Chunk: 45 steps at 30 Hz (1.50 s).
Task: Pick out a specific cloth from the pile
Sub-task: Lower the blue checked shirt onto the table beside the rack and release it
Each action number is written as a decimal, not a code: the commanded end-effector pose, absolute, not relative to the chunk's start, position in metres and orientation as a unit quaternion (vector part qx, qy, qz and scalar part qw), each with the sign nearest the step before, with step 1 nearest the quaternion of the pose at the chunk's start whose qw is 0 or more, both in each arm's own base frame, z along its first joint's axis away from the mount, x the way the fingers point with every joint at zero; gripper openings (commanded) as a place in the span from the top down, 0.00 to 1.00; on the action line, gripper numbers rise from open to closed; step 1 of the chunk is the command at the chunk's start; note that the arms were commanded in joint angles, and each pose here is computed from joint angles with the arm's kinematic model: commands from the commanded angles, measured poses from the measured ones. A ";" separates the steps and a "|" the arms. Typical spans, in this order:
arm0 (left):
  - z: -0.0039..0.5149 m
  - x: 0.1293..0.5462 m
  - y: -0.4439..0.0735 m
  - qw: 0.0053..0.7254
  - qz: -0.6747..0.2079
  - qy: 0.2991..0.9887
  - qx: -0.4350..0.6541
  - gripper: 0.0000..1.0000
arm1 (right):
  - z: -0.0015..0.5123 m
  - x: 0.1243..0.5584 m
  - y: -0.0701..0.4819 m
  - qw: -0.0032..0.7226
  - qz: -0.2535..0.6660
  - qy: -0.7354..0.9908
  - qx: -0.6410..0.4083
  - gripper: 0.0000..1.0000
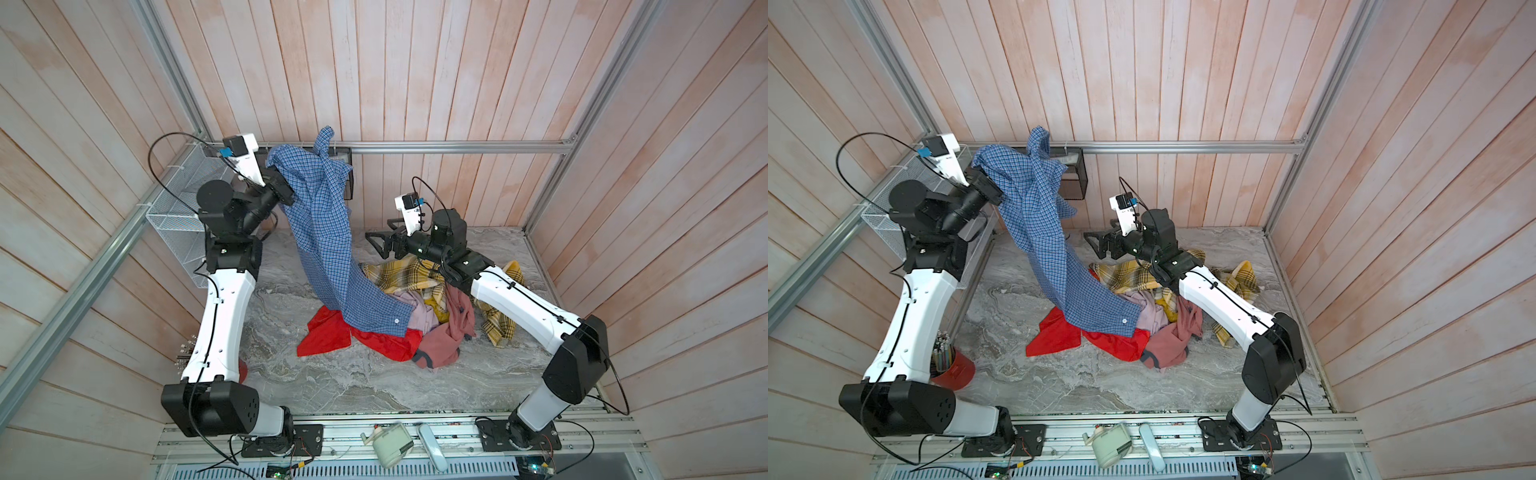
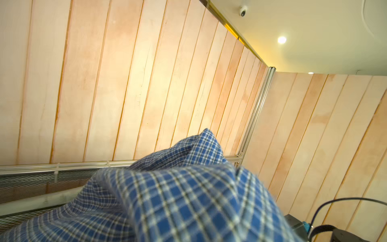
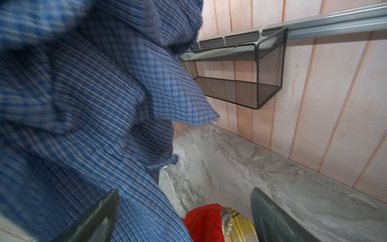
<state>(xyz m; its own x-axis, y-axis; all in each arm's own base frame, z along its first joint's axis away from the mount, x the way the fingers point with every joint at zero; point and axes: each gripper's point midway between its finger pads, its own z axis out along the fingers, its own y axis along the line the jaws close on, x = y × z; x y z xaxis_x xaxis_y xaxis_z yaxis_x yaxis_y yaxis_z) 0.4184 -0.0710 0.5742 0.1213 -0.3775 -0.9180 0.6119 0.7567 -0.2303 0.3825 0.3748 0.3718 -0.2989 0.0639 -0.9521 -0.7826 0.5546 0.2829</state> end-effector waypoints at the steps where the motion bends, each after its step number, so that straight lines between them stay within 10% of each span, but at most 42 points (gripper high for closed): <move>1: 0.597 0.423 -0.053 0.753 -0.305 0.576 0.092 1.00 | 0.358 0.397 0.365 0.540 0.340 0.729 -0.247 0.02; 18: 0.655 0.467 0.050 0.819 -0.207 0.533 0.046 1.00 | 0.300 0.388 0.318 0.523 0.267 0.777 -0.228 0.02; 45: 0.249 0.512 0.034 0.578 -0.199 0.787 -0.082 1.00 | 0.212 0.345 0.374 0.437 0.249 0.801 -0.326 0.04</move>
